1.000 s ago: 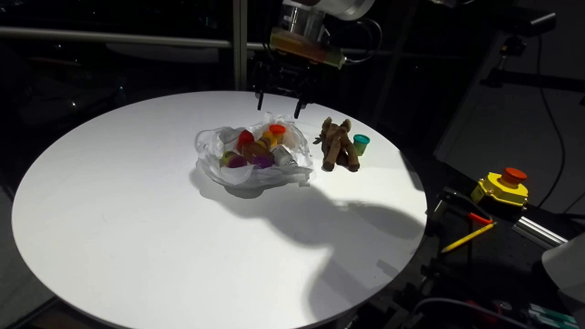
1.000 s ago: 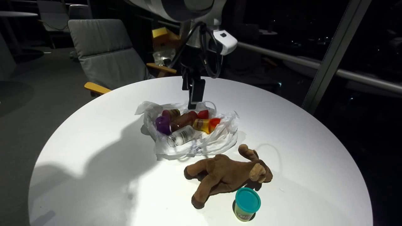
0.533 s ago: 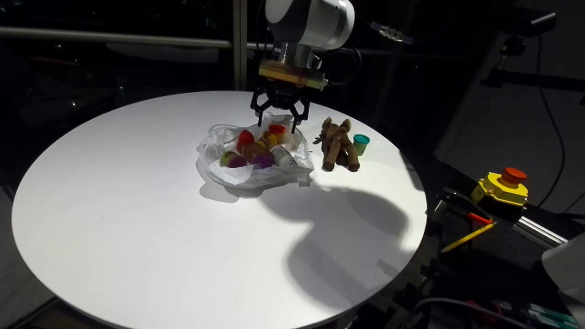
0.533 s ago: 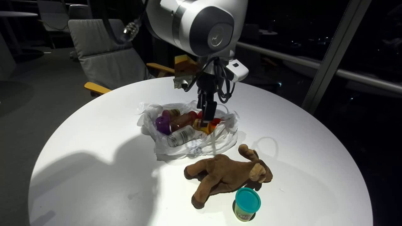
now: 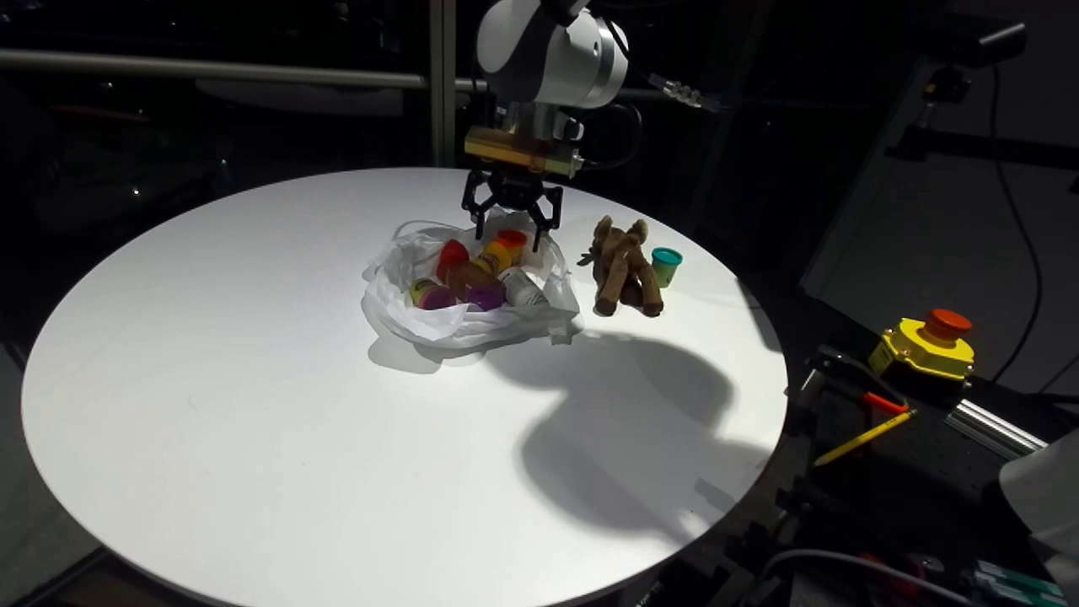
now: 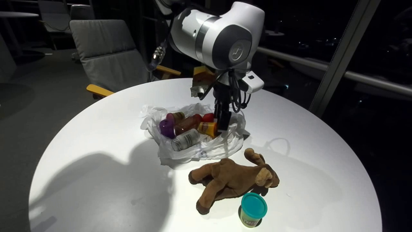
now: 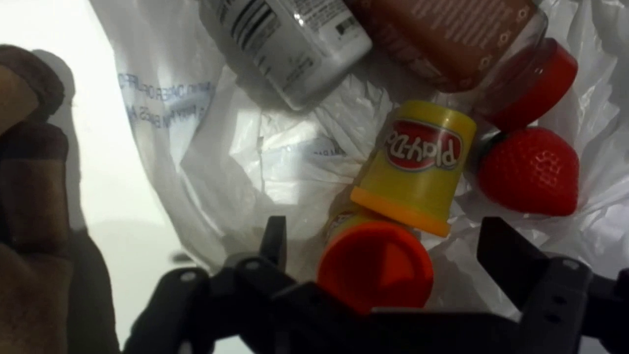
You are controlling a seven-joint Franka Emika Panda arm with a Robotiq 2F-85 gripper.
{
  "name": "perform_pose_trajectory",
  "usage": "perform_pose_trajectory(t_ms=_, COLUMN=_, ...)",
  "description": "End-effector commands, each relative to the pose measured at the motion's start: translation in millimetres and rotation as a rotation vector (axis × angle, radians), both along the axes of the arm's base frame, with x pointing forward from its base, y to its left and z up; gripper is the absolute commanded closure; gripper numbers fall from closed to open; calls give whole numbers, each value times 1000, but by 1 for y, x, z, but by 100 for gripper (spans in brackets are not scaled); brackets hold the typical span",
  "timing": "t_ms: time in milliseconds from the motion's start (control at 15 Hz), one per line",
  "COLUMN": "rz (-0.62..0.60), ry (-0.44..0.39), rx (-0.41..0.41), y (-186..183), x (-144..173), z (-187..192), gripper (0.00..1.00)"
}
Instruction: Remove the things from the plastic and put them on the table
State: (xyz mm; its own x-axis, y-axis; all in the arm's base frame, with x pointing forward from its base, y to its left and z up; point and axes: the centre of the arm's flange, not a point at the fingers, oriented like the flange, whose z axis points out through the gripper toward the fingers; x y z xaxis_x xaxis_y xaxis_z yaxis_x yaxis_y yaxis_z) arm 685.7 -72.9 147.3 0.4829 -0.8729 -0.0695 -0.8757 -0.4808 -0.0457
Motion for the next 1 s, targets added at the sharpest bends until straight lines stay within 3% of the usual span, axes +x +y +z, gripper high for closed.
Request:
perform_pose_trajectory(t_ms=0, rz=-53, ry=9, rx=-22, y=-12, x=24, z=-3, gripper=0)
perform_pose_trajectory(t_ms=67, rz=-63, ry=11, rx=-24, y=-14, x=25, z=-3, gripper=25)
perform_pose_trajectory(t_ms=200, rz=-80, ry=14, rx=-28, y=-20, x=25, z=-4, gripper=34)
perform_pose_trajectory(t_ms=467, rz=-90, ry=2, rx=-15, y=-24, x=20, z=0, gripper=67)
perform_pose_trajectory(t_ms=533, rz=-86, ry=-4, rx=-6, y=-23, x=16, z=5, gripper=72)
perform_pose_trajectory(t_ms=933, rz=-54, ry=-42, rx=78, y=-14, x=-8, z=39, gripper=72)
